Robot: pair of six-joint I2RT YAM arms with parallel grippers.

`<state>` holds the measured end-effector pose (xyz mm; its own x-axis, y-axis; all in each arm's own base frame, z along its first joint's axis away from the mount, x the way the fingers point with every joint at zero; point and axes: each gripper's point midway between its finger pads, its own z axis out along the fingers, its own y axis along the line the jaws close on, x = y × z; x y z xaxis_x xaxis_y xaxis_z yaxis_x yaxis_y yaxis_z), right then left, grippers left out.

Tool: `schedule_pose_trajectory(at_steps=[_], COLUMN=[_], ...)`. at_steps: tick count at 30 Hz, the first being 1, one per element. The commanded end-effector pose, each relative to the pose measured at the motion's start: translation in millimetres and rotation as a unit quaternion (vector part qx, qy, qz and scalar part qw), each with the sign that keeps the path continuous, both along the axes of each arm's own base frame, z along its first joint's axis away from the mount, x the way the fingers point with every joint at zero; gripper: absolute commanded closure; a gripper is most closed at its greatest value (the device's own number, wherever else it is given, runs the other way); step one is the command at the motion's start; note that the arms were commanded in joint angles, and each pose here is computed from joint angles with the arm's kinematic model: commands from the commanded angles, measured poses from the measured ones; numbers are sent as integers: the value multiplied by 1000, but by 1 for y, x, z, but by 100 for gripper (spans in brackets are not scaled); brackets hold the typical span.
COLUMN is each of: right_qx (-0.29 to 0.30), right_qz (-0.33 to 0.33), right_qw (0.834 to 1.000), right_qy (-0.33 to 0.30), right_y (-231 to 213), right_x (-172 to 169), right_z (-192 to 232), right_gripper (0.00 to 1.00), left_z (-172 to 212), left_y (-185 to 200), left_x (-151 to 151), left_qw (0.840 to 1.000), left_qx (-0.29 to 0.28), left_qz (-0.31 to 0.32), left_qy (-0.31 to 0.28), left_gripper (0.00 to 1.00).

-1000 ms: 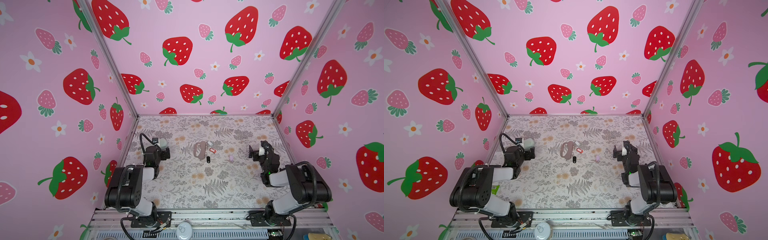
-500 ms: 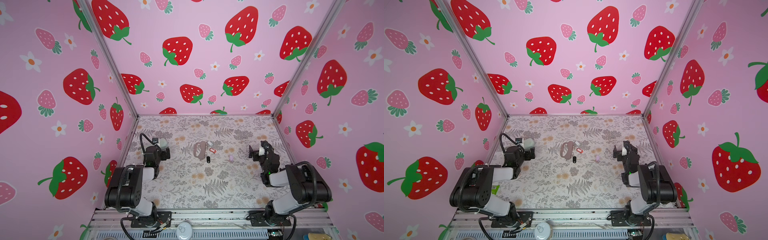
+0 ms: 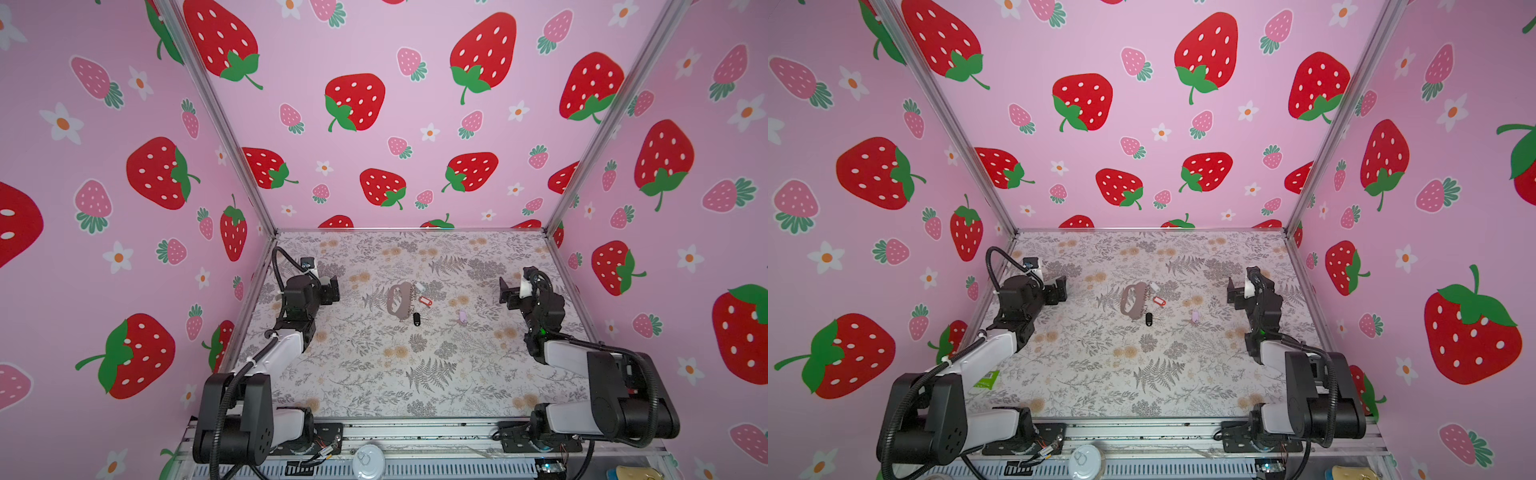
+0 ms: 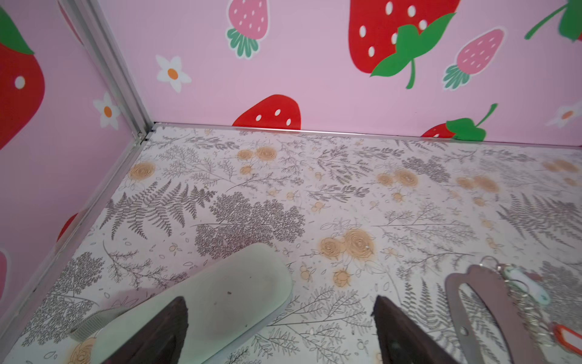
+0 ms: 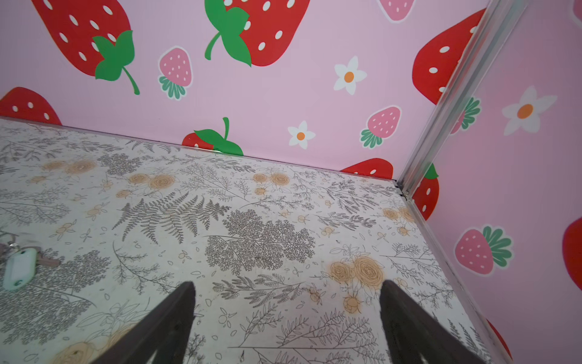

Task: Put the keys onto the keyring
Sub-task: 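Move the left gripper toward the grey keyring plate while the right gripper approaches too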

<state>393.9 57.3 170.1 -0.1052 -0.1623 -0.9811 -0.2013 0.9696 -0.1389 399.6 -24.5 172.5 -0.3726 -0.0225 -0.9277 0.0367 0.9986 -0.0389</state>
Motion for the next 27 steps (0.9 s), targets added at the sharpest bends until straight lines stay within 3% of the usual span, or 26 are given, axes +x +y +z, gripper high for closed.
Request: schedule_pose_trajectory(at_steps=[1, 7, 11, 16, 21, 27], right_qx=[7, 16, -12, -36, -41, -62], right_qz=[41, 148, 241, 325, 337, 339], right_qw=[999, 989, 970, 945, 941, 939], right_qy=[28, 15, 10, 7, 13, 21], right_y=[18, 73, 116, 152, 160, 164], right_x=[-5, -12, -24, -42, -47, -48], right_z=[-2, 21, 22, 18, 14, 6], right_gripper=[10, 18, 30, 46, 47, 47], left_z=[-9, -11, -24, -49, -69, -88], left_y=[-41, -124, -169, -196, -209, -226], left_x=[-12, -17, -26, -44, -57, -65], left_qw=[996, 974, 945, 908, 893, 884], left_qx=[22, 87, 142, 182, 185, 153], left_qz=[-66, -199, -281, -347, -373, -388], left_qy=[46, 64, 92, 145, 172, 212], left_gripper=[6, 8, 12, 23, 29, 43])
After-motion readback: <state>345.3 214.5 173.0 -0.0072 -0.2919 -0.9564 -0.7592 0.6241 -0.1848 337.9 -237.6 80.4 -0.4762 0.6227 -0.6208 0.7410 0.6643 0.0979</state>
